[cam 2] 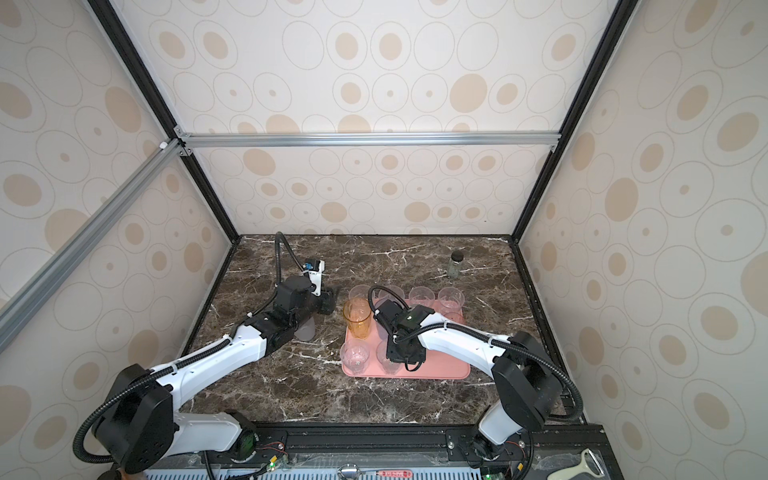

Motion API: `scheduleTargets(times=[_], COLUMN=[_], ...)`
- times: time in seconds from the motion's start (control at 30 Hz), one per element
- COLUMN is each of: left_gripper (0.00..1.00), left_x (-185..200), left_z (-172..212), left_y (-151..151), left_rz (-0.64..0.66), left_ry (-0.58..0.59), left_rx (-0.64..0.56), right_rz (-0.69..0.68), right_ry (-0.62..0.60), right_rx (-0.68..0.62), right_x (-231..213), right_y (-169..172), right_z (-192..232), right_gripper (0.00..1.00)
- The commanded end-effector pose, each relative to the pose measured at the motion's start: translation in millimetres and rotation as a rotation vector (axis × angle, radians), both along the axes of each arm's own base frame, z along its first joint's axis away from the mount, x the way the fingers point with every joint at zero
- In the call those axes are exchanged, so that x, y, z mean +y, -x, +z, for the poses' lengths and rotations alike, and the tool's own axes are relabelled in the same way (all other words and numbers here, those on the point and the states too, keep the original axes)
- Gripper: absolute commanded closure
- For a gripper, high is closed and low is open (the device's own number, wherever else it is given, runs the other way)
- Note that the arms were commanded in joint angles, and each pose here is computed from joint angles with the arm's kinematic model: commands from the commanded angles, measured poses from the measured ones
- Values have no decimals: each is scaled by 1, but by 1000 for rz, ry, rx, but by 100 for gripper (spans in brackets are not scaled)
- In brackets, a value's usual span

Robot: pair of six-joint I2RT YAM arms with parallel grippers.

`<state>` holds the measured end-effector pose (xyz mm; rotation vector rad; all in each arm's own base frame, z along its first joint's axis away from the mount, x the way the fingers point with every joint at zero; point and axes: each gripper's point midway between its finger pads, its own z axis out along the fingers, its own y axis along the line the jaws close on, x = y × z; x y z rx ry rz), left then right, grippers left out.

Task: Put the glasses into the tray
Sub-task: 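Lower the clear glass onto the tray's near edge and open the right gripper, then raise the right gripper while the left reaches toward a frosted glass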

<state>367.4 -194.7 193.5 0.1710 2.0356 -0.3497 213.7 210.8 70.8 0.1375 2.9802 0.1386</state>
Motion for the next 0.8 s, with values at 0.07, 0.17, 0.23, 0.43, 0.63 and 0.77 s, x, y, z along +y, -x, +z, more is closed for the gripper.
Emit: scheduleTargets(times=[0.07,0.17,0.23,0.43,0.63,0.77], left_gripper=[47,47,46,46,44,44], left_x=[3,5,8,12,25,42], left_z=[15,18,19,24,29,37], left_y=[0,1,1,3,-1,-13], left_rz=[17,22,27,38,73,96], left_ry=[20,12,2,-6,-75,-115], left_rx=[-33,-42,-47,-64,-74,-64], right_rz=[17,38,49,62,37,7], right_ry=[13,19,23,24,37,32], right_rx=[-40,-85,-112,-156,-218,-280], right_x=[0,-2,-2,0,-14,-29], right_y=[-4,-11,-16,-25,-36,-51], right_z=[34,57,70,87,107,123], right_gripper=[70,70,69,70,70,71])
